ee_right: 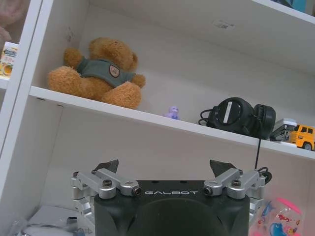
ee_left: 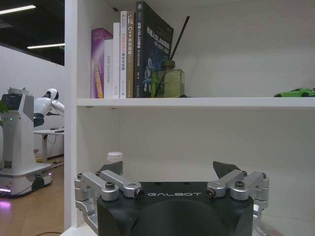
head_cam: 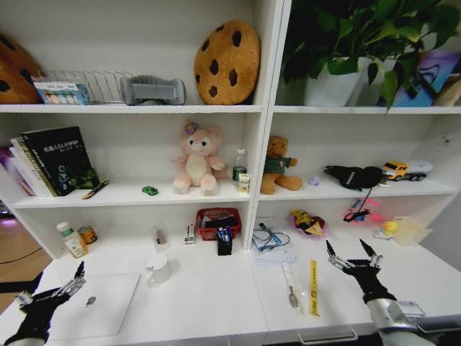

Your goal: Organize the objects on the table.

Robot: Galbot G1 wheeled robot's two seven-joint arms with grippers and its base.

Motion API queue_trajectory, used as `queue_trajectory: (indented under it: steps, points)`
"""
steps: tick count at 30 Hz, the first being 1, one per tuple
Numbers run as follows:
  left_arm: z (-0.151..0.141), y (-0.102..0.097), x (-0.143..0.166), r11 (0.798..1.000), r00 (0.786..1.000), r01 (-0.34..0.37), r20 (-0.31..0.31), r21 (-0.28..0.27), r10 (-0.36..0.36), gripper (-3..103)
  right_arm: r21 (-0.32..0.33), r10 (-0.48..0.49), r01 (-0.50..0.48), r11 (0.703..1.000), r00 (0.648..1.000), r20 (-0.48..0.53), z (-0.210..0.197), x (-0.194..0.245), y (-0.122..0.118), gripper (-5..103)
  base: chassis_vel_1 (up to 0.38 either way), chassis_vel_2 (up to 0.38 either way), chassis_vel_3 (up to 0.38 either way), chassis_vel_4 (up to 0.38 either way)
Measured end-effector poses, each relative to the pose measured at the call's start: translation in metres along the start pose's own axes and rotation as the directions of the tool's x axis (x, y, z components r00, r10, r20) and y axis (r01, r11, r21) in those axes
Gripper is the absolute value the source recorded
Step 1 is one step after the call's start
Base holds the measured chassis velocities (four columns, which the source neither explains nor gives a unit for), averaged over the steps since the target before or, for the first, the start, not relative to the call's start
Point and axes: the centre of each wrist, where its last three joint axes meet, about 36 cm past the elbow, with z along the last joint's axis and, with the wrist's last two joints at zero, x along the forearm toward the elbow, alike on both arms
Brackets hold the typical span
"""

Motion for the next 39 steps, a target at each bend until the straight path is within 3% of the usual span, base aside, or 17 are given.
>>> queue_trajectory:
  steps: [39]
  points:
    - [0.0000, 0.0000, 0.0000, 1.000, 1.000, 0.000, 0.000, 0.000, 0.000, 100, 0.000, 0.000, 0.000, 1.000, 1.000, 0.000, 0.0000, 0.0000, 0.0000, 100, 0.126, 0.134, -0.129, -0.129]
